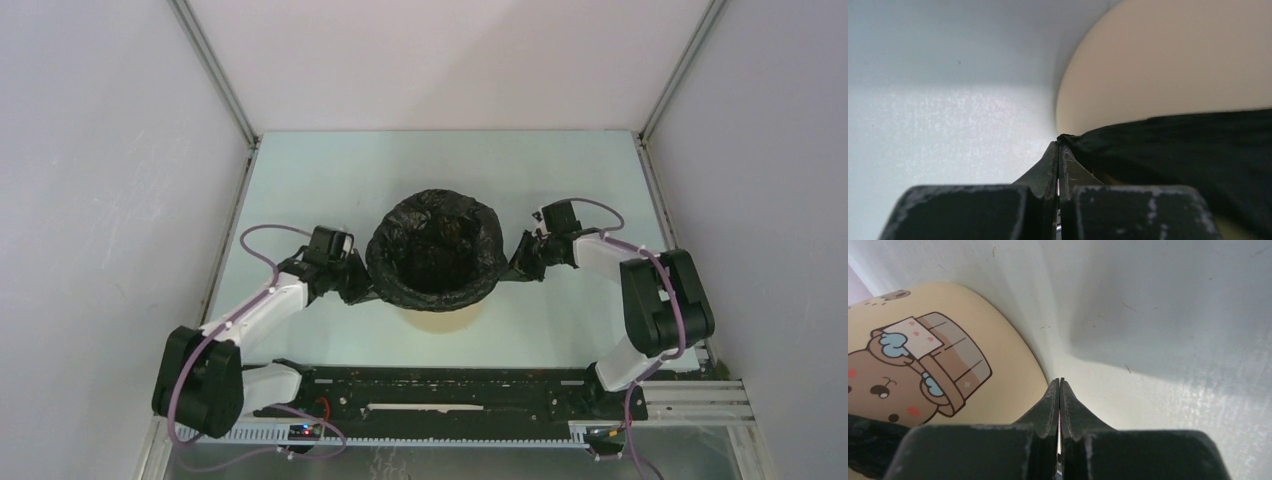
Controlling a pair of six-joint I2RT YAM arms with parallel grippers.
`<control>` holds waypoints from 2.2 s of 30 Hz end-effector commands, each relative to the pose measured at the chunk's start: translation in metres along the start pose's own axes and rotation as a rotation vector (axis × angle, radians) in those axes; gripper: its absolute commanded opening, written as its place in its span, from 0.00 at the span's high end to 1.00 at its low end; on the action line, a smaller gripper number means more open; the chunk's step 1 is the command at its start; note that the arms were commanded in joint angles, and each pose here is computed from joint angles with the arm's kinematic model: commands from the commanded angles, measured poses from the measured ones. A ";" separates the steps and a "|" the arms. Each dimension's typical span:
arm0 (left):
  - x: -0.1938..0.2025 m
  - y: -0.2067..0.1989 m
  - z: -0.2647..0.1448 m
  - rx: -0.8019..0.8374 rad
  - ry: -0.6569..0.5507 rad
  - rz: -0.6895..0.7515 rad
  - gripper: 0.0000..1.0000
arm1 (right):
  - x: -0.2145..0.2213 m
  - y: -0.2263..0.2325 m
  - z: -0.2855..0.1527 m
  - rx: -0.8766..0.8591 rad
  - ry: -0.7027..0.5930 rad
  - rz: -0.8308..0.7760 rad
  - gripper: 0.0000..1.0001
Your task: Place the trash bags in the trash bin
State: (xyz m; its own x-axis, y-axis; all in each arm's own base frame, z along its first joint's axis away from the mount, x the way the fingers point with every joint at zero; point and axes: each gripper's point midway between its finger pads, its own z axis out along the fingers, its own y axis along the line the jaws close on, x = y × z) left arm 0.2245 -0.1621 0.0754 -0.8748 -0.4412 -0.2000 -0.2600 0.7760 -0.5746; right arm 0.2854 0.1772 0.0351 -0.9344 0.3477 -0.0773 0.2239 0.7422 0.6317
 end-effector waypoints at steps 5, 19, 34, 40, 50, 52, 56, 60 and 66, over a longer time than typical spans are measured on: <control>0.004 0.009 0.011 -0.010 0.010 0.015 0.99 | 0.001 0.043 -0.083 -0.212 -0.050 -0.115 0.45; 0.001 -0.005 0.010 0.020 0.047 0.029 0.99 | 0.007 0.093 -0.163 -0.548 -0.211 -0.205 0.25; 0.005 -0.009 0.006 0.048 0.060 0.049 0.98 | -0.009 0.155 -0.168 -0.971 -0.078 -0.246 0.19; 0.005 -0.009 0.006 0.050 0.056 0.050 0.98 | -0.007 0.179 -0.165 -1.112 -0.026 -0.199 0.34; 0.002 -0.012 0.005 0.056 0.046 0.051 0.98 | -0.012 0.168 -0.172 -1.094 -0.084 -0.154 0.35; 0.001 -0.012 0.005 0.055 0.043 0.049 0.98 | -0.007 0.168 -0.172 -1.076 -0.071 -0.173 0.34; 0.000 -0.013 0.006 0.055 0.048 0.052 0.98 | 0.005 0.170 -0.158 -1.037 -0.038 -0.192 0.35; 0.000 -0.013 0.007 0.053 0.049 0.047 0.98 | 0.007 0.176 -0.155 -1.050 -0.042 -0.189 0.40; 0.001 -0.011 0.007 0.046 0.045 0.046 0.98 | -0.004 0.167 -0.148 -1.022 -0.053 -0.137 0.70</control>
State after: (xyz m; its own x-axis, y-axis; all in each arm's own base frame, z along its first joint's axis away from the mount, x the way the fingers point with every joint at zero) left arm 0.2131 -0.1668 0.0559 -0.9062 -0.4023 -0.1299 -0.2650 0.7800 -0.5669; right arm 0.2786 0.2201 0.2594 -0.9281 0.3088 -0.2081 -0.2409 -0.0720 0.9679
